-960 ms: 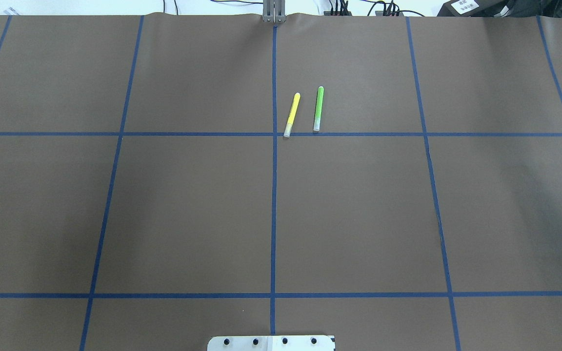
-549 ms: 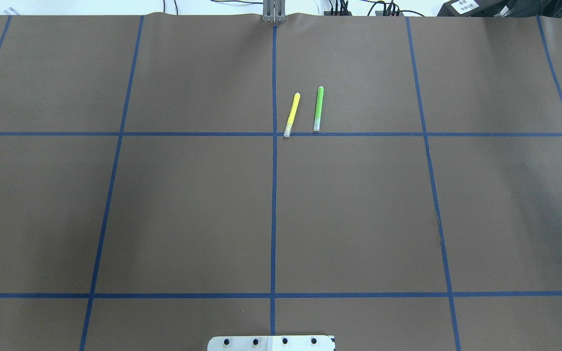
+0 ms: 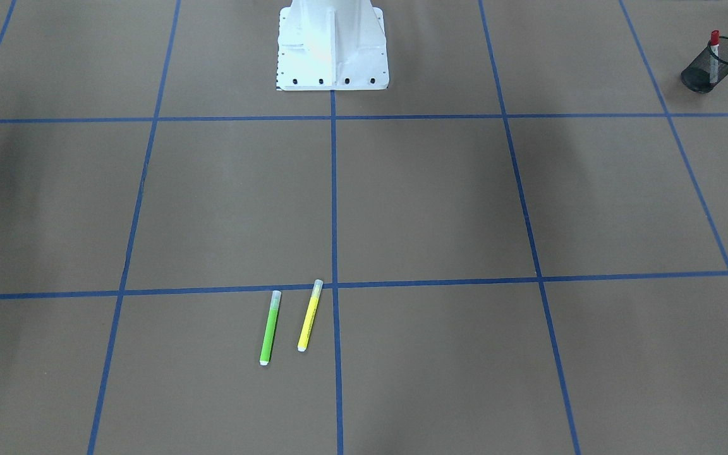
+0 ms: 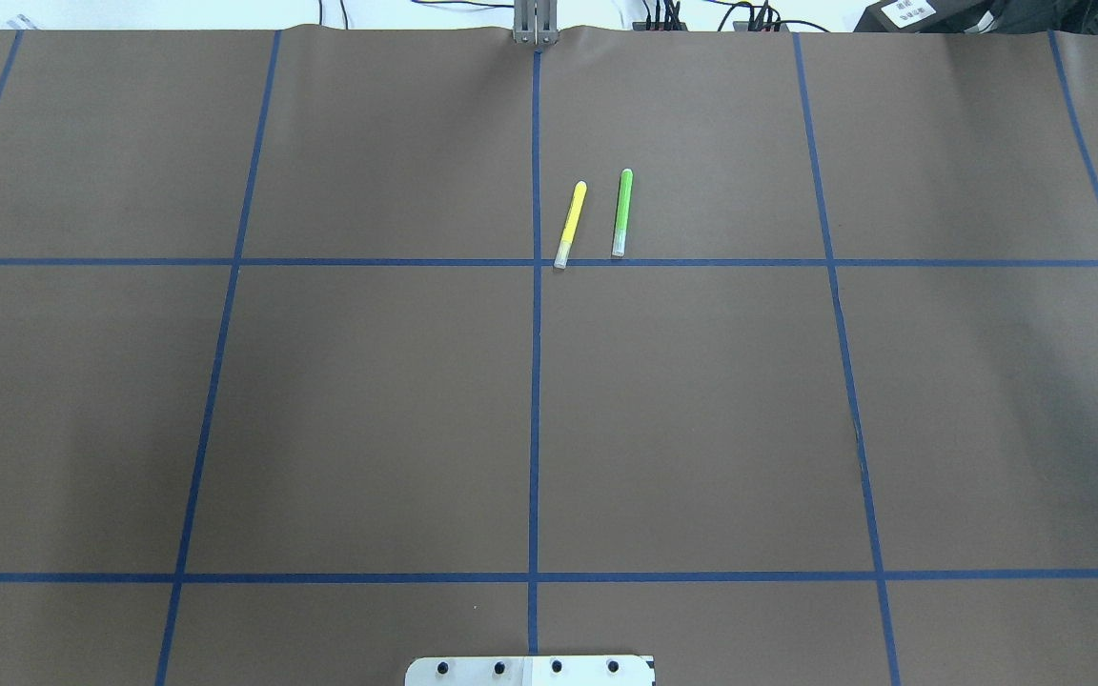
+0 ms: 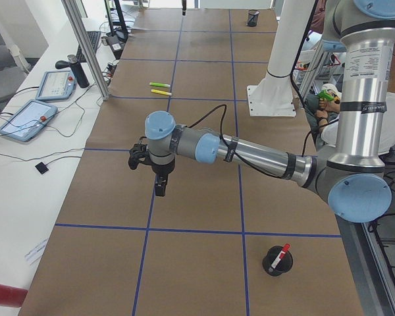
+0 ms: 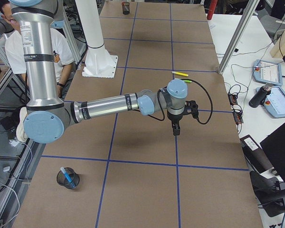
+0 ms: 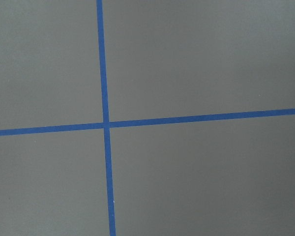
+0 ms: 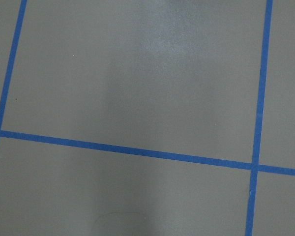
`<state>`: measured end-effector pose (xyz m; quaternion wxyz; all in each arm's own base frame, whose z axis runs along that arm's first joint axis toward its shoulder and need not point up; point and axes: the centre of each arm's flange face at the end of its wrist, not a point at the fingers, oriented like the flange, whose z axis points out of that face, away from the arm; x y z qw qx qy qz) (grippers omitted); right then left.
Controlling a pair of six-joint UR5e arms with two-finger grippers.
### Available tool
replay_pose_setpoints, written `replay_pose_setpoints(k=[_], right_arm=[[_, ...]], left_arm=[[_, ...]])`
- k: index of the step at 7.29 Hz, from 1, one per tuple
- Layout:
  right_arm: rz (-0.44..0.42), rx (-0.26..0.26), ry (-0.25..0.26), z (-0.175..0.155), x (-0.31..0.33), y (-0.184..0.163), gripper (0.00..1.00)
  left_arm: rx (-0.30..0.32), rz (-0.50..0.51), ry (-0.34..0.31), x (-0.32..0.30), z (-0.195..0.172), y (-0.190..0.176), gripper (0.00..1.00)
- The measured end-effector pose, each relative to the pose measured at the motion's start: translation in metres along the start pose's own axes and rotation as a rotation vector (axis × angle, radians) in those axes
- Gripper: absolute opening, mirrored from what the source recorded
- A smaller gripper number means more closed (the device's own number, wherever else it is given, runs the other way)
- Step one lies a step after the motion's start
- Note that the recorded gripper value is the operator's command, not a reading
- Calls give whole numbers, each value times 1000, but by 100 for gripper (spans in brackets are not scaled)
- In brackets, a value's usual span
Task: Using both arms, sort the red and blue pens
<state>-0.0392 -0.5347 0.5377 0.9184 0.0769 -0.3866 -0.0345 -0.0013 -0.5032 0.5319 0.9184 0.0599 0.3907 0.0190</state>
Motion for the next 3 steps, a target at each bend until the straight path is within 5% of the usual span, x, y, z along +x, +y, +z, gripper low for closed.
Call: replay_pose_setpoints(k=[3], right_arm=[[0,-1,-1,0,0,0,100]], left_arm=[[20,22,26,9,-6,-3,100]])
